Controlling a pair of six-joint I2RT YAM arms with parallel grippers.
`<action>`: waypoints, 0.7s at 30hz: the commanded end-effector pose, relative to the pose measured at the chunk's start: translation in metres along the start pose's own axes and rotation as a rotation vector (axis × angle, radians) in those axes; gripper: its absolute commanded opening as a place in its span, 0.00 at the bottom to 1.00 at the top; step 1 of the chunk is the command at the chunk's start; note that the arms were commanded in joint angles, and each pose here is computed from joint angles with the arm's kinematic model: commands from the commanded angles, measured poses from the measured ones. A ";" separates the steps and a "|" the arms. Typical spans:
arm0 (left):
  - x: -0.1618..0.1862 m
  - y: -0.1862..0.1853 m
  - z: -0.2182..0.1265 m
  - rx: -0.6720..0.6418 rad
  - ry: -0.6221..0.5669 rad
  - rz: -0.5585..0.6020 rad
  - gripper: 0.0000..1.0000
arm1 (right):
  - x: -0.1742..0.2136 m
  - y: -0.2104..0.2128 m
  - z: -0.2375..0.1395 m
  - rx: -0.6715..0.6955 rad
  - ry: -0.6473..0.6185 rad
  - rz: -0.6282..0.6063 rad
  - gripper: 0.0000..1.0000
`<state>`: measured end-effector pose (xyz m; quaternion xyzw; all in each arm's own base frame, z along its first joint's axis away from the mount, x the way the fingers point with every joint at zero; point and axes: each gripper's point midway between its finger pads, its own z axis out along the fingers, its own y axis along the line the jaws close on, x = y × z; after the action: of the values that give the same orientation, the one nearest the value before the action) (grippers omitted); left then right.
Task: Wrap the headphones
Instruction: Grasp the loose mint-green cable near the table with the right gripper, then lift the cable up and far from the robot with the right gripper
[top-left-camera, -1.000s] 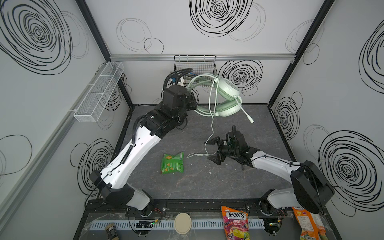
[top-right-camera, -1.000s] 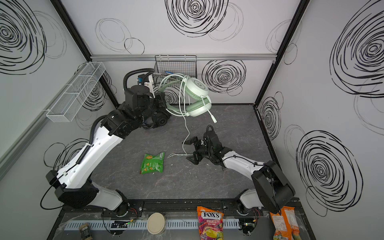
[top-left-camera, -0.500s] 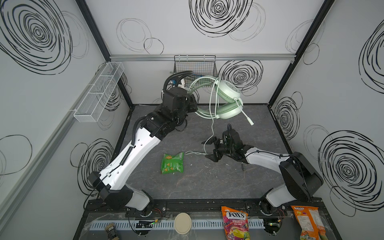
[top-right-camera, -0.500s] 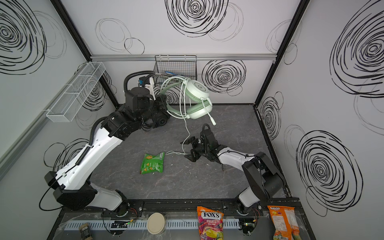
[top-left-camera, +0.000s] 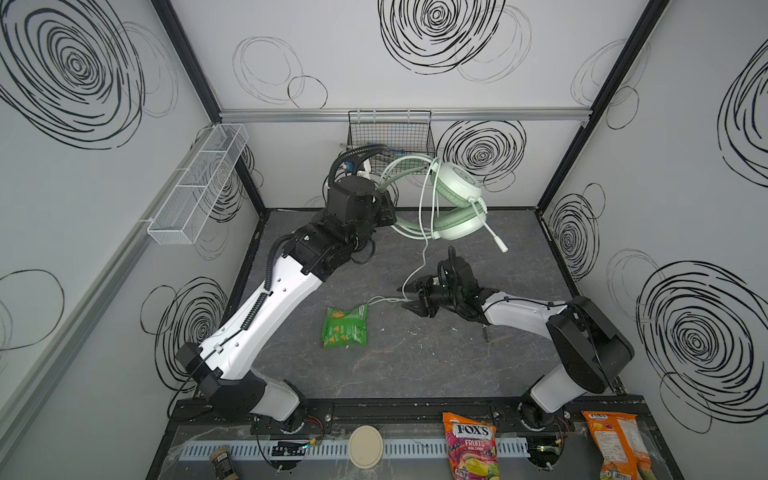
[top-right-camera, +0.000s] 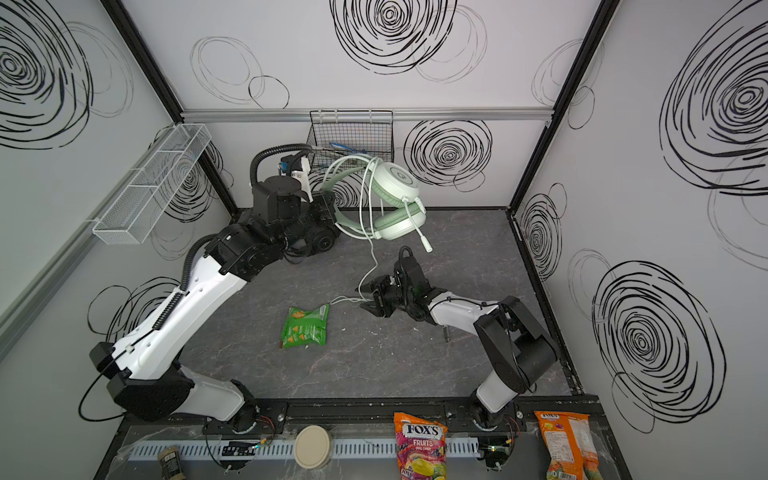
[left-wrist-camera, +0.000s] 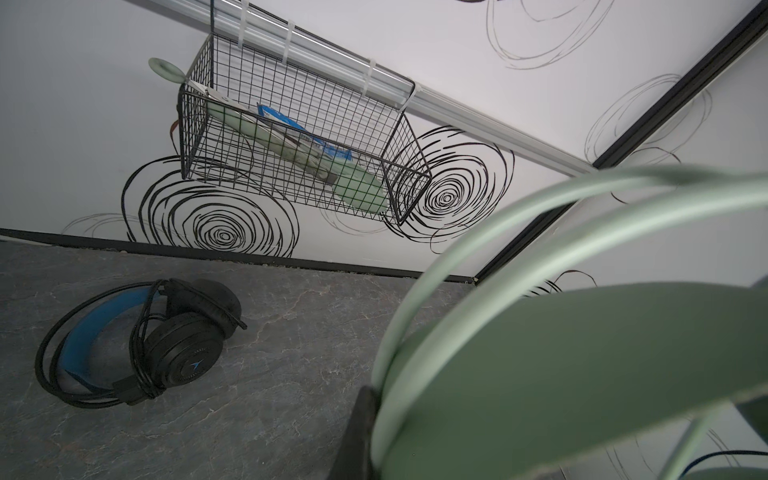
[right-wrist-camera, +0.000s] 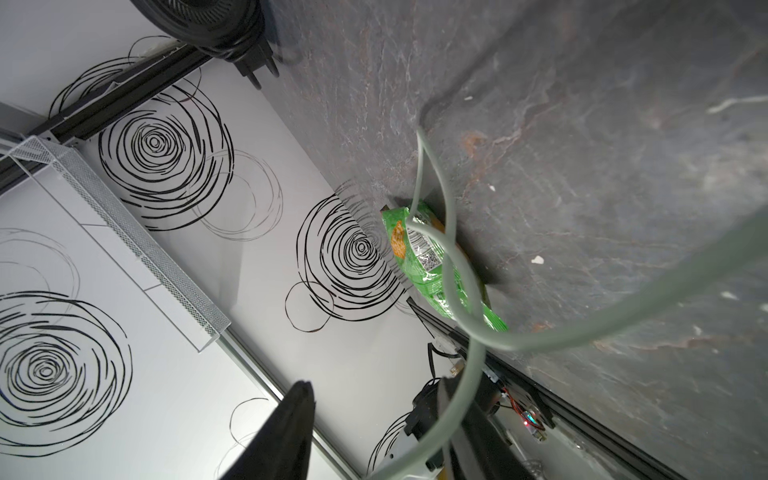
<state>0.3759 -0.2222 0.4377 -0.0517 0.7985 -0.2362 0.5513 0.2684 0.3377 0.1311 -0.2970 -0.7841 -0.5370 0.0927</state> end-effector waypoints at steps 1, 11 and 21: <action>-0.050 -0.022 -0.032 0.122 -0.158 -0.111 0.00 | -0.002 0.001 -0.002 -0.001 -0.005 -0.011 0.38; -0.062 -0.032 -0.051 0.217 -0.155 -0.141 0.00 | -0.039 0.006 -0.024 0.001 -0.101 -0.046 0.00; -0.024 -0.033 -0.058 0.309 -0.024 -0.036 0.00 | -0.107 0.082 -0.123 -0.021 -0.427 -0.307 0.00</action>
<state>0.3440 -0.2191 0.4530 -0.0110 0.7886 -0.3031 0.5348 0.3672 0.2373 0.1779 -0.3039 -0.7987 -0.5101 -0.0977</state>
